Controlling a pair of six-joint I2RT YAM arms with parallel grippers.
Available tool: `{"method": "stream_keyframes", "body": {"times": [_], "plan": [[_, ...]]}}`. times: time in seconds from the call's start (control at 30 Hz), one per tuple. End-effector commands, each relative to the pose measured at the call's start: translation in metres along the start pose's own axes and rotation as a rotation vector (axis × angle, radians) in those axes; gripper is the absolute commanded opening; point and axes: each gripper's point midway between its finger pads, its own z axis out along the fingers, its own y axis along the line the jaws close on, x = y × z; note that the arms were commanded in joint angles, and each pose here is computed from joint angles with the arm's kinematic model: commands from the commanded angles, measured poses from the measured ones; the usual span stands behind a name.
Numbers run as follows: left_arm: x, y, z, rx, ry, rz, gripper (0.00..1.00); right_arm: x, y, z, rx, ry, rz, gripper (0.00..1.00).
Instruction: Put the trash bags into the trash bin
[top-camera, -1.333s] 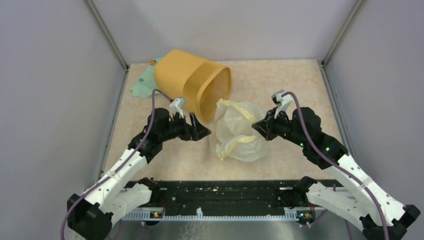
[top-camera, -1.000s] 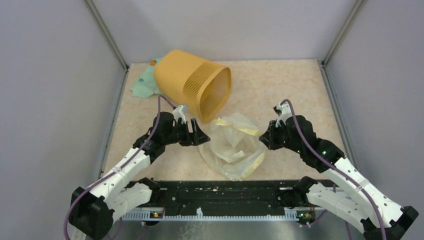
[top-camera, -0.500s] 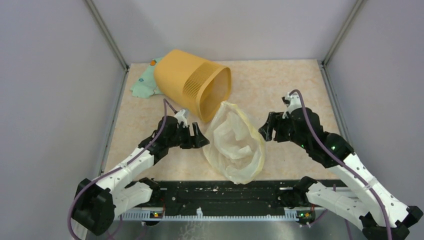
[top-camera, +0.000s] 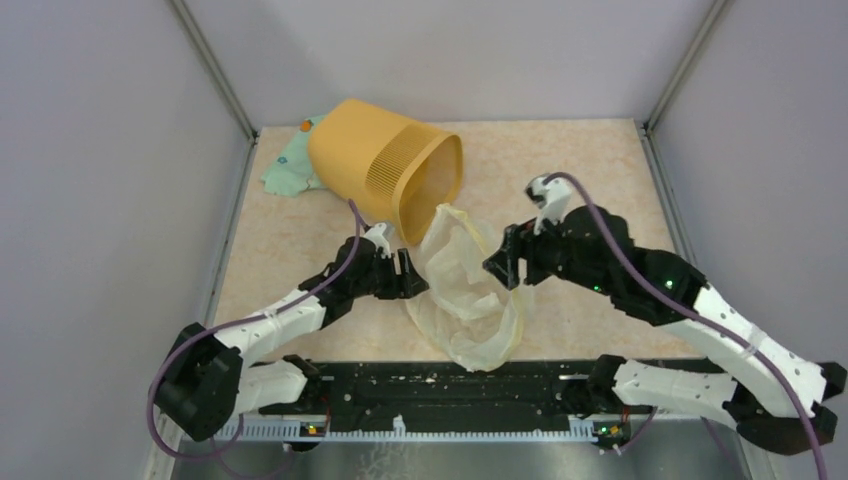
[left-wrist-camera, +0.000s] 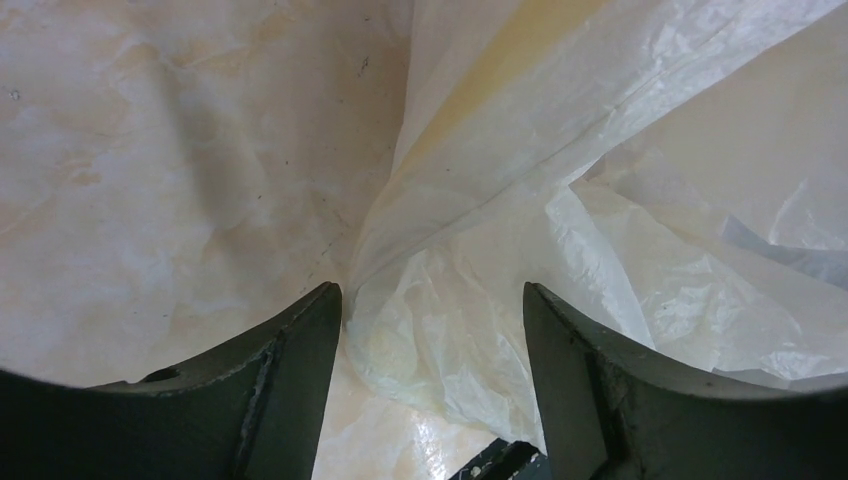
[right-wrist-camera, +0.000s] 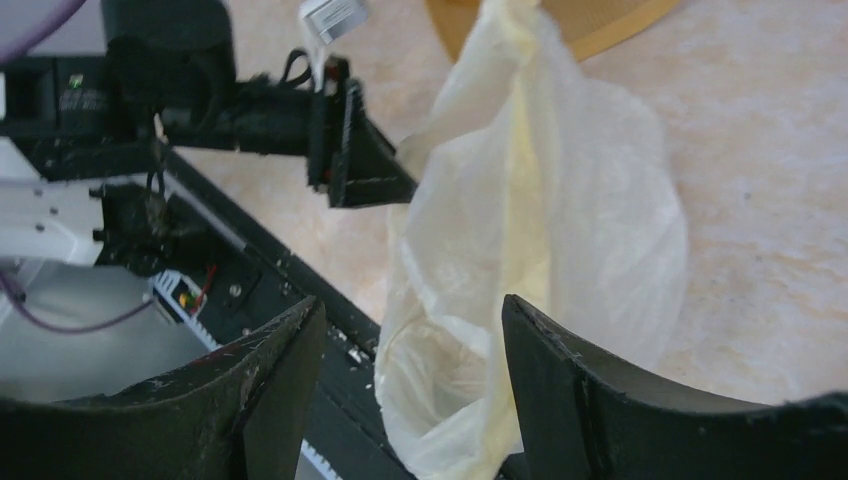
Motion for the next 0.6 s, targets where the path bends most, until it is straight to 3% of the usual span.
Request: {"method": "stream_keyframes", "body": {"times": [0.0,0.1,0.3,0.5,0.57], "plan": [[-0.017,-0.012,0.009,0.038,-0.084,0.012,0.69,0.007,0.036,0.017,-0.021,0.030,-0.071,0.65],[-0.018,-0.018,0.009,0.055,-0.085,0.018,0.57,0.023,0.041,0.030,0.006,0.075,-0.086,0.64],[-0.027,-0.037,0.000,0.107,-0.109,0.038,0.21,0.062,0.034,0.066,0.057,0.142,-0.048,0.64],[-0.032,-0.051,-0.005,0.135,-0.105,0.061,0.02,0.094,-0.005,0.102,0.287,0.160,-0.062,0.65],[-0.033,-0.057,-0.007,0.151,-0.102,0.064,0.00,0.102,-0.010,0.112,0.313,0.158,-0.072,0.66]]}}
